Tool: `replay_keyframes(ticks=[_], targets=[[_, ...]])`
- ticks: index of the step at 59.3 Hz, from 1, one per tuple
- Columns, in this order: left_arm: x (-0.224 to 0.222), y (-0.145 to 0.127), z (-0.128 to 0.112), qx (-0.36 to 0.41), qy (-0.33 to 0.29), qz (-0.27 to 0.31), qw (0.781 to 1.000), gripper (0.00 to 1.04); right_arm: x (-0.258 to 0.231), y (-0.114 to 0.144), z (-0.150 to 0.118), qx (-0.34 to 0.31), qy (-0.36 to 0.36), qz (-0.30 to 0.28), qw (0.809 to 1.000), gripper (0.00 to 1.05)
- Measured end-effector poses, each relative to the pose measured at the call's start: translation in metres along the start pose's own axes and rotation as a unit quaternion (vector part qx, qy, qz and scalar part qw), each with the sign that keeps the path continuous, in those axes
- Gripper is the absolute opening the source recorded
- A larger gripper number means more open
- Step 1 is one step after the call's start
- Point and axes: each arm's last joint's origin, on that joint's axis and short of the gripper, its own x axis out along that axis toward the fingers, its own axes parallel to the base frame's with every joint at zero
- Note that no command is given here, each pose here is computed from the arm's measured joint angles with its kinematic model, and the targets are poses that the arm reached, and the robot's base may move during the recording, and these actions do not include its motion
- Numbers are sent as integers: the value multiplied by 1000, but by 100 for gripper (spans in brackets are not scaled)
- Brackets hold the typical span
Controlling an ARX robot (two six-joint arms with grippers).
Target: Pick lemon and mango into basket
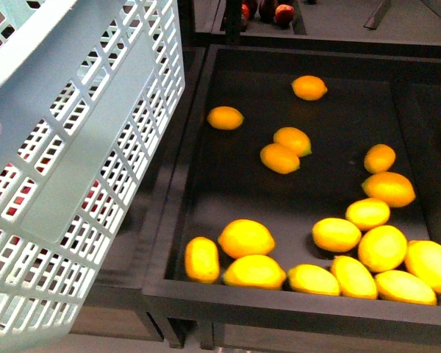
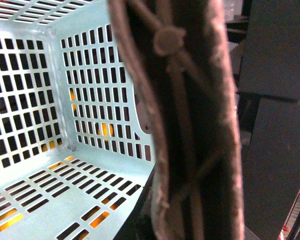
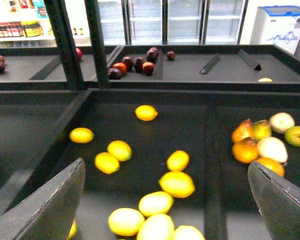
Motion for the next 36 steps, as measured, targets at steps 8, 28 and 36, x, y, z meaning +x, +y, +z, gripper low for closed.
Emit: replay_keyframes(ticks=[8, 28, 36], targets=[[0, 0, 0, 0, -1, 0, 1000, 5, 0, 0, 0, 0, 0, 1, 1000, 96], [0, 0, 0, 0, -1, 0, 1000, 5, 0, 0, 0, 0, 0, 1, 1000, 96], [0, 0, 0, 1, -1, 0, 1000, 5, 0, 0, 0, 0, 0, 0, 1000, 96]])
